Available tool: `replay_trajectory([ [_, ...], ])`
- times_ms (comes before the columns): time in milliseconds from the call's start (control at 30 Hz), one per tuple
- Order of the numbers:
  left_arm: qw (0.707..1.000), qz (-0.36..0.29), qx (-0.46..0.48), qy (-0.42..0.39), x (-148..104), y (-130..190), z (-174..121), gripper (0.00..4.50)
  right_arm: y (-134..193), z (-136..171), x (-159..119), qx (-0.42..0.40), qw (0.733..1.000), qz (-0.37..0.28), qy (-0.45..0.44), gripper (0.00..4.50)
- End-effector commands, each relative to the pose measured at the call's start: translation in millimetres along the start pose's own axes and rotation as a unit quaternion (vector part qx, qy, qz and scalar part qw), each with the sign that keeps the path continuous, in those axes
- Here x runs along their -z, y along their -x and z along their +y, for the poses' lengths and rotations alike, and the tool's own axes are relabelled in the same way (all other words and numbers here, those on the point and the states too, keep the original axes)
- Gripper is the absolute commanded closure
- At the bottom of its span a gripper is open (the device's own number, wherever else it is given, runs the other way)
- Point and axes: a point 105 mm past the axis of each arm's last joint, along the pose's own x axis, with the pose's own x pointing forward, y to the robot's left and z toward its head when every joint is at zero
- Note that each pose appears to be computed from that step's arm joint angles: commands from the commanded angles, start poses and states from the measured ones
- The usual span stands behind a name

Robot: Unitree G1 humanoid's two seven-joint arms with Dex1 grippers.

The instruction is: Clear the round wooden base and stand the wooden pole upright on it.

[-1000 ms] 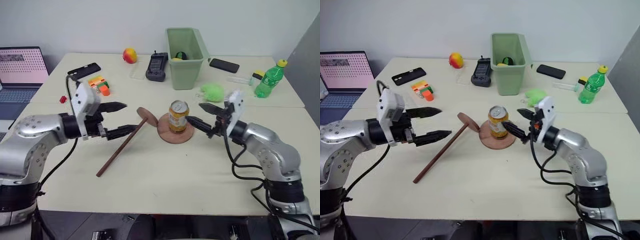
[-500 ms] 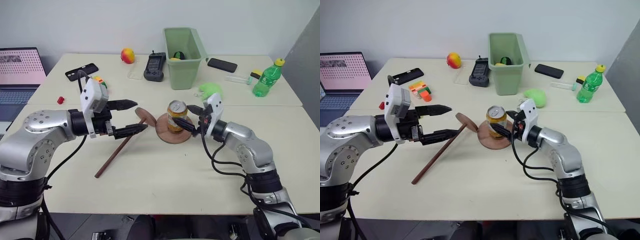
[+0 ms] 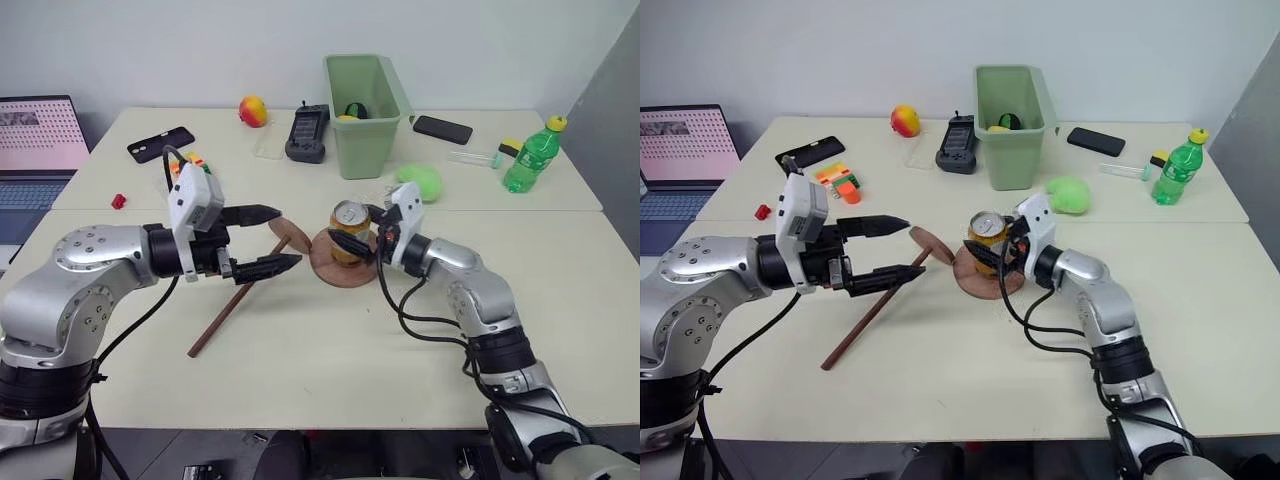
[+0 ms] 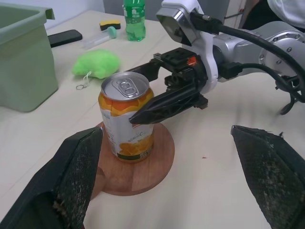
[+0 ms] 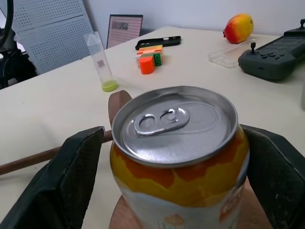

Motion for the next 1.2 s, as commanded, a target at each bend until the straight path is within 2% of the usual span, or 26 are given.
replay_trajectory([
  [33,1.000,-0.016,-0.008,-0.019,-10.6,4.1,-1.3,0.04,-4.6,3.2,-10.2,-0.008,0.999,-0.020,0.027,0.00],
  [67,1.000,-0.016,-0.007,-0.018,-10.7,4.5,-1.5,0.04,-4.8,2.9,-9.2,-0.006,0.999,-0.020,0.030,0.00],
  [100,1.000,-0.016,-0.007,-0.018,-10.9,4.5,-1.4,0.00,-4.9,2.3,-8.1,-0.005,0.999,-0.020,0.031,0.35],
  [133,1.000,-0.016,-0.008,-0.018,-11.3,4.3,-1.2,0.00,-4.9,1.7,-7.3,-0.004,0.999,-0.020,0.032,0.42],
  [200,1.000,-0.017,-0.008,-0.019,-11.9,4.0,-1.1,0.00,-5.0,1.0,-6.6,-0.002,0.999,-0.020,0.035,0.87],
  [433,1.000,-0.019,-0.009,-0.018,-13.0,3.2,-0.9,0.00,-2.7,3.3,-17.6,-0.006,0.999,-0.044,0.030,0.89],
  [667,0.999,-0.033,0.007,-0.015,-21.4,-1.4,-4.1,0.00,19.8,-11.3,-53.3,0.025,0.996,-0.085,0.015,0.89],
  [800,0.998,-0.043,0.031,-0.022,-27.3,-11.7,-9.5,0.00,48.1,-50.5,-77.7,0.129,0.986,-0.103,0.027,0.89],
  [900,0.997,-0.057,0.050,-0.022,-31.8,-22.6,-13.8,0.00,71.2,-88.7,-86.9,0.231,0.967,-0.096,0.054,0.89],
  [1000,0.995,-0.067,0.066,-0.024,-34.4,-33.4,-17.3,0.00,92.4,-128.4,-81.3,0.332,0.936,-0.063,0.095,0.89],
  [1200,0.992,-0.081,0.087,-0.030,-40.2,-44.1,-19.9,0.00,120.9,-182.9,-51.4,0.450,0.890,-0.020,0.077,0.89],
])
